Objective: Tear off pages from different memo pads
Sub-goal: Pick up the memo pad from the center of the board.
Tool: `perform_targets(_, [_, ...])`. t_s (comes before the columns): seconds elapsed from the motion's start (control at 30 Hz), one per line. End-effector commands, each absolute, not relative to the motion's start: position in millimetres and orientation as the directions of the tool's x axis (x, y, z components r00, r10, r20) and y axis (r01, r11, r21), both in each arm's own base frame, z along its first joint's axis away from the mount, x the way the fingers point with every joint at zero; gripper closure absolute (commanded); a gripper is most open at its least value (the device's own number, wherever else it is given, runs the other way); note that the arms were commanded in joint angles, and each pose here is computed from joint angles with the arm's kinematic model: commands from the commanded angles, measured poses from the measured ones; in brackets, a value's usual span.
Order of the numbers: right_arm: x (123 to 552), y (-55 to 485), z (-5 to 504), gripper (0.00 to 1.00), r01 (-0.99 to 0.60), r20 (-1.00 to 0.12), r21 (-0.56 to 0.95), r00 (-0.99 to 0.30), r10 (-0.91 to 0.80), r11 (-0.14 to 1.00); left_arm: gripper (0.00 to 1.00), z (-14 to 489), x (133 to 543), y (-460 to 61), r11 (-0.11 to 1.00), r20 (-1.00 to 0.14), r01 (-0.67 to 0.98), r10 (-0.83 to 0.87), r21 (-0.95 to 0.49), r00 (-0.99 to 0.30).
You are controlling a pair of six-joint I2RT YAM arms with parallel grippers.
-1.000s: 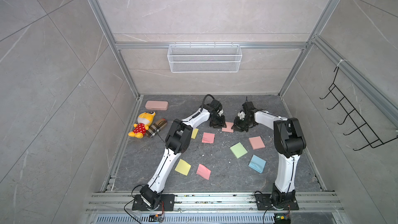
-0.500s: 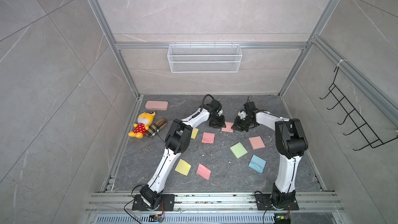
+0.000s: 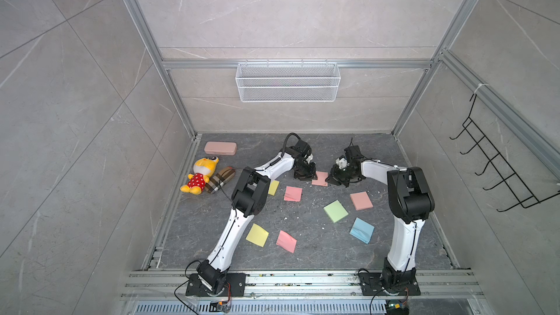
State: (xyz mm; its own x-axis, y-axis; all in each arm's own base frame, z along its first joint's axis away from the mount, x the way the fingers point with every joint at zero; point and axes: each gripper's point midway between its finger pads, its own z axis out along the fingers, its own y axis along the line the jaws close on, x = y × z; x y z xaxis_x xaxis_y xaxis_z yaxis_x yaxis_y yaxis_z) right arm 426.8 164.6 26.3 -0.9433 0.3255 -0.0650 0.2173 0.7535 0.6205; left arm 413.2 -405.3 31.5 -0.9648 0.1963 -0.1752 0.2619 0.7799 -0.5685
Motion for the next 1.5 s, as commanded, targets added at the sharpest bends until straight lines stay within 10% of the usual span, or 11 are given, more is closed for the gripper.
perform_targets(0.0, [417, 175, 43, 0.97, 0.183, -0.064, 0.673, -0.951, 0.302, 0.717, 0.66, 46, 405, -386, 0.783, -0.143, 0.227, 0.177, -0.579, -0.974])
perform_targets(0.3, [375, 194, 115, 1.0, 0.11, -0.06, 0.806, -0.962, 0.265, 0.581, 0.4, 163, 393, -340, 0.453, -0.25, 0.206, -0.04, -0.868, -0.967])
perform_targets(0.6, [325, 234, 173, 1.0, 0.075, -0.021, 0.879, -0.98, 0.196, 0.471, 0.36, 190, 352, -331, 0.353, -0.239, 0.21, -0.039, -0.912, -0.97])
perform_targets(1.2, [297, 265, 205, 1.0, 0.045, -0.001, 0.904, -0.994, 0.108, 0.425, 0.97, 222, 337, -315, 0.321, -0.261, 0.243, -0.013, -0.915, -0.965])
perform_targets(1.47, [294, 266, 220, 0.85, 0.019, -0.022, 0.909, -0.995, 0.094, 0.417, 1.0, 225, 337, -304, 0.352, -0.18, 0.165, -0.009, -0.921, -0.984])
